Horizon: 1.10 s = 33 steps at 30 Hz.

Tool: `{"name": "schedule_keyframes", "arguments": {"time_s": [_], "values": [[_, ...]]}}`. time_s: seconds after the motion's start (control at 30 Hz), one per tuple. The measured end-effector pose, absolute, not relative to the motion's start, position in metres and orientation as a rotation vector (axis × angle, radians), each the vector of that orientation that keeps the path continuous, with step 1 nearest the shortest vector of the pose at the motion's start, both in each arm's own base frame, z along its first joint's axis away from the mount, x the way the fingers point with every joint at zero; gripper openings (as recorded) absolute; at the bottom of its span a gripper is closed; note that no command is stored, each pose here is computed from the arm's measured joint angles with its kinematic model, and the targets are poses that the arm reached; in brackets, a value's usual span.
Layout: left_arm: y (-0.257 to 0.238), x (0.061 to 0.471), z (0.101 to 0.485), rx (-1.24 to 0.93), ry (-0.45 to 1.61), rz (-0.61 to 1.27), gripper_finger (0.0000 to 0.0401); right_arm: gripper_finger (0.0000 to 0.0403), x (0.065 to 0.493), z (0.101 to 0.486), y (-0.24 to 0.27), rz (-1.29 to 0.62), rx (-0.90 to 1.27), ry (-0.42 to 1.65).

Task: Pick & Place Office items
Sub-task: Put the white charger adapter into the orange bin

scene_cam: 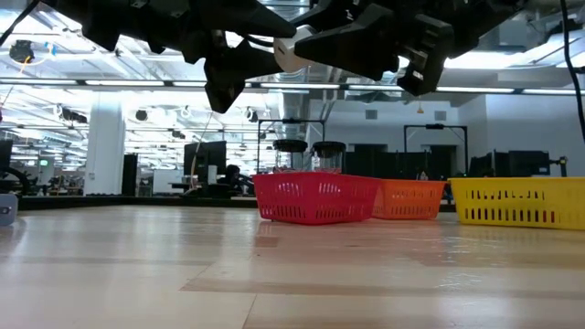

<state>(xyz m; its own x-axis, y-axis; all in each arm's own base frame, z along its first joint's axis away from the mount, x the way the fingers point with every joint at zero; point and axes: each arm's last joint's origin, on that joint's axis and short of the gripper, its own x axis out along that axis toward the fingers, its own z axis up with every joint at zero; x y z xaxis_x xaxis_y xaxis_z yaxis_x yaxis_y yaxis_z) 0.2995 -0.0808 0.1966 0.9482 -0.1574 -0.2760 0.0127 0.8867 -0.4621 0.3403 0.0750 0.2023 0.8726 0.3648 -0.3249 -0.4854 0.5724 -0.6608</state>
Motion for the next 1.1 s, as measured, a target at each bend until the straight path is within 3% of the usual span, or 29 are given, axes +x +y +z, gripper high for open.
{"name": "schedule_keyframes", "arguments": {"time_s": [0.2, 0.5, 0.73, 0.9, 1.1], "values": [[-0.0809, 0.2997, 0.1971, -0.476, 0.309, -0.092, 0.016, 0.0123, 0.3402, 0.2021, 0.0749, 0.502, -0.822, 0.161], [-0.0809, 0.2997, 0.1971, -0.476, 0.309, -0.092, 0.0182, 0.0165, 0.3402, 0.202, 0.0749, 0.502, -0.822, 0.162], [-0.0808, 0.2997, 0.197, -0.475, 0.31, -0.091, 0.0195, 0.0119, 0.3405, 0.2019, 0.0734, 0.494, -0.792, 0.171], [-0.0808, 0.2997, 0.197, -0.475, 0.31, -0.091, 0.0191, 0.0118, 0.3407, 0.2019, 0.0723, 0.491, -0.792, 0.172], [-0.0808, 0.2998, 0.1974, -0.476, 0.306, -0.092, 0.0195, 0.0146, 0.3408, 0.2019, 0.0721, 0.481, -0.752, 0.185]]}}
